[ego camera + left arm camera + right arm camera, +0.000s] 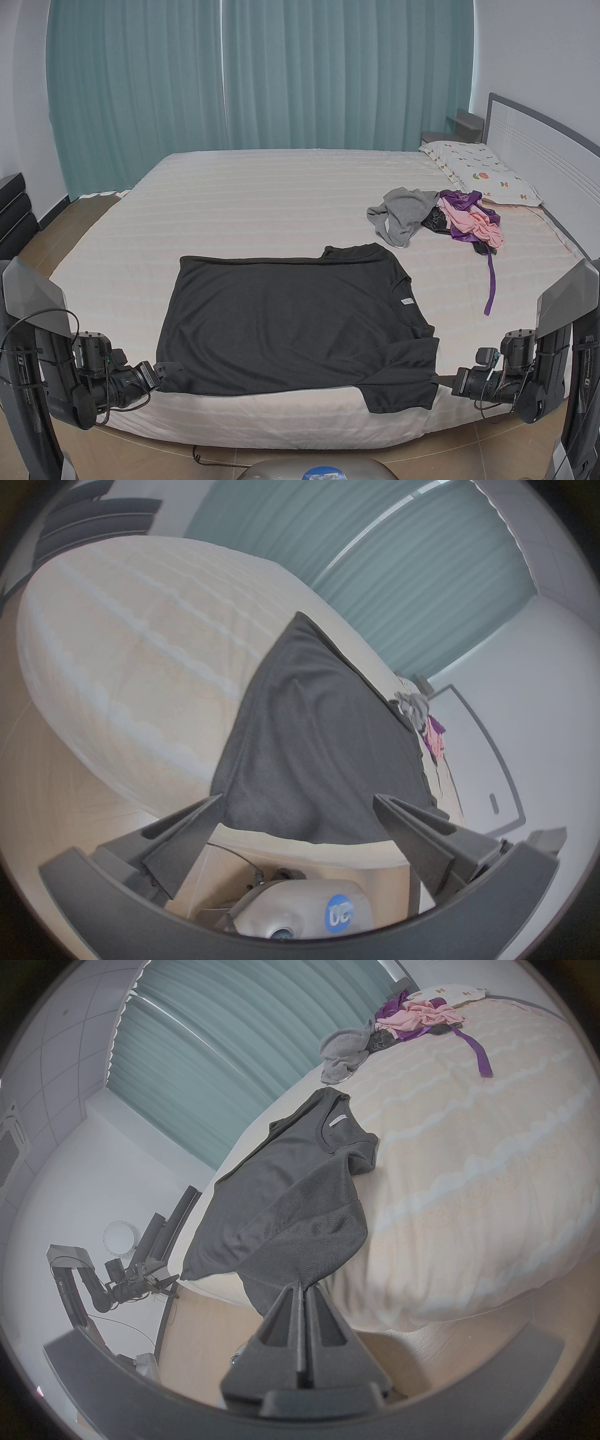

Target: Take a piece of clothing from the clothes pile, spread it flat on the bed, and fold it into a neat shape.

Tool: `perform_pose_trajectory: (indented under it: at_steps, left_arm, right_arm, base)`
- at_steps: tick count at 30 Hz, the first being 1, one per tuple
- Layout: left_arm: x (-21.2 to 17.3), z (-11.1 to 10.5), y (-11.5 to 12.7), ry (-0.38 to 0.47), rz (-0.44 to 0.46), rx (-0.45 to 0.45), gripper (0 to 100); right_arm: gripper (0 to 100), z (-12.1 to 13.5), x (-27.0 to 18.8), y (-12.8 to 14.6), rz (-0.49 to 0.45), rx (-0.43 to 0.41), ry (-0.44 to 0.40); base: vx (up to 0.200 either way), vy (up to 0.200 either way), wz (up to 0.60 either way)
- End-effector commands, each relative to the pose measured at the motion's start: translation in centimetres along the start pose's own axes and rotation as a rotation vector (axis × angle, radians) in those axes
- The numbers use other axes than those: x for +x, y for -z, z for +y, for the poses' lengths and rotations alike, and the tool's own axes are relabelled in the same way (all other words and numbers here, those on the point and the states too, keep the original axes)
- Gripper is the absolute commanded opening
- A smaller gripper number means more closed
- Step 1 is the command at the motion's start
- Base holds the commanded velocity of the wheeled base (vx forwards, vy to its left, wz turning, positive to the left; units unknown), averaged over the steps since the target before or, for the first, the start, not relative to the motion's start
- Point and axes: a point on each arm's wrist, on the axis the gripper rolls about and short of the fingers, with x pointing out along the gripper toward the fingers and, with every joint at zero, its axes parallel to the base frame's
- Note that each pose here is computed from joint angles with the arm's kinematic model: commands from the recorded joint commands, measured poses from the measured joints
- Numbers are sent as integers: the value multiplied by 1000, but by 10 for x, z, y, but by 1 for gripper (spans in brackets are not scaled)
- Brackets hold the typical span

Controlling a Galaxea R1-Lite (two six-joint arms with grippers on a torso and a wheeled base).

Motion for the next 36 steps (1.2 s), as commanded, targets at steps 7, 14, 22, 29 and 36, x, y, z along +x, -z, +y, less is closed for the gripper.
perform_pose_trajectory:
  at_steps: [7,14,22,29,36]
  left_arm:
    - [11,9,13,-71,43,119,100]
    - [14,11,16,-141,25,123,100]
    - [32,9,9,-133,-13,149,100]
    - [26,10,15,-153,11,139,0]
    - [16,16,16,-182,4,117,0]
  right_arm:
    - [0,2,1,0,-6,-11,-11]
    - [0,2,3,0,-4,-13,-12]
    - [0,3,3,0,-3,-16,-13]
    - [0,2,3,-1,-9,-14,-12]
    - [0,2,1,-2,-14,-13,-10]
  base:
    - [0,0,0]
    - [0,0,0]
    - [0,0,0]
    - [0,0,0]
    - [0,0,0]
